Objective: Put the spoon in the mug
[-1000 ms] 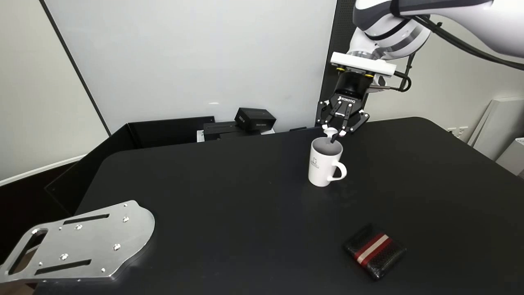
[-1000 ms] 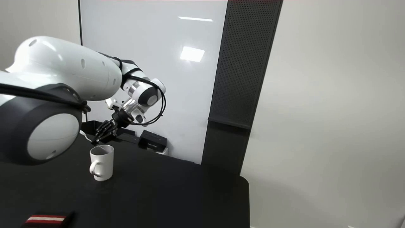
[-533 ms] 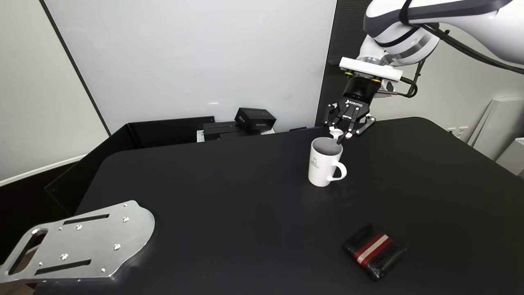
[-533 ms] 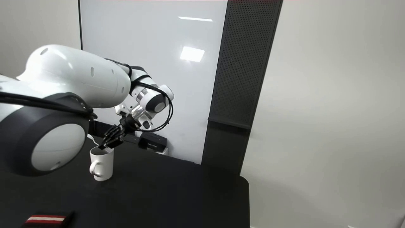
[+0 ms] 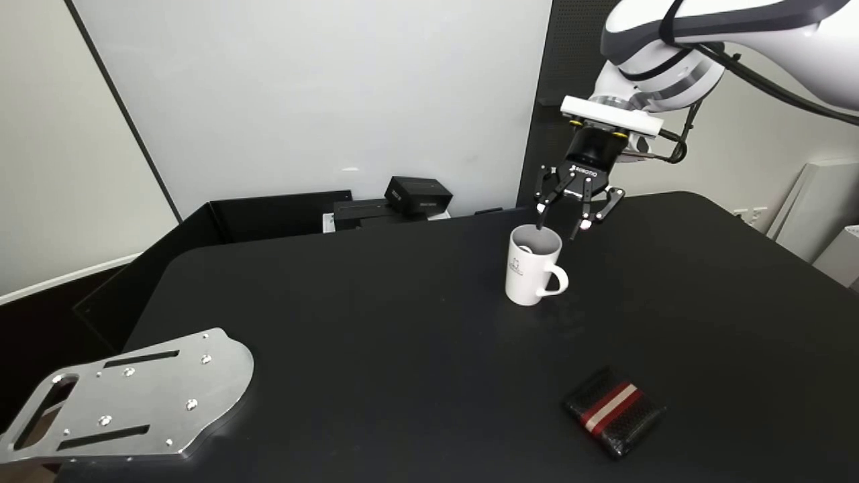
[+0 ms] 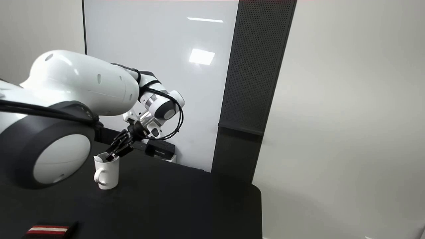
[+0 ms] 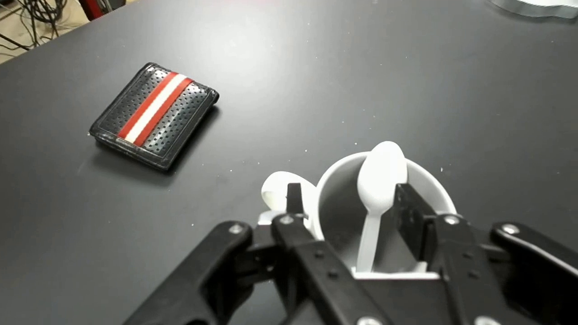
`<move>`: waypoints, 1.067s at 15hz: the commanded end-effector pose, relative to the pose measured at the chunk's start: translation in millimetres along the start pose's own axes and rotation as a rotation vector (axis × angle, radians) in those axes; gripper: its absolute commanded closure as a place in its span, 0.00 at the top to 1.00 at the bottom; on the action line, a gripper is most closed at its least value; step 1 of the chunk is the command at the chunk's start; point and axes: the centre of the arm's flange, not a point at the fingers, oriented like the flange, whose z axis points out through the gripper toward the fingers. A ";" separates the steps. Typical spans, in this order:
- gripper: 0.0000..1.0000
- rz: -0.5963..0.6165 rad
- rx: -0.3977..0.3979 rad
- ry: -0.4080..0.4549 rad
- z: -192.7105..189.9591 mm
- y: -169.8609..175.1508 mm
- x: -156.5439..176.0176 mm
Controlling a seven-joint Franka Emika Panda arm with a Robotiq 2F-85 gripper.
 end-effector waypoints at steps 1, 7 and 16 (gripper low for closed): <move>0.87 -0.031 -0.006 0.081 -22.2 -20.1 -29.3; 1.00 -0.150 -0.086 0.367 -53.2 -63.7 -125.4; 1.00 -0.254 -0.220 0.558 -59.5 -110.9 -193.5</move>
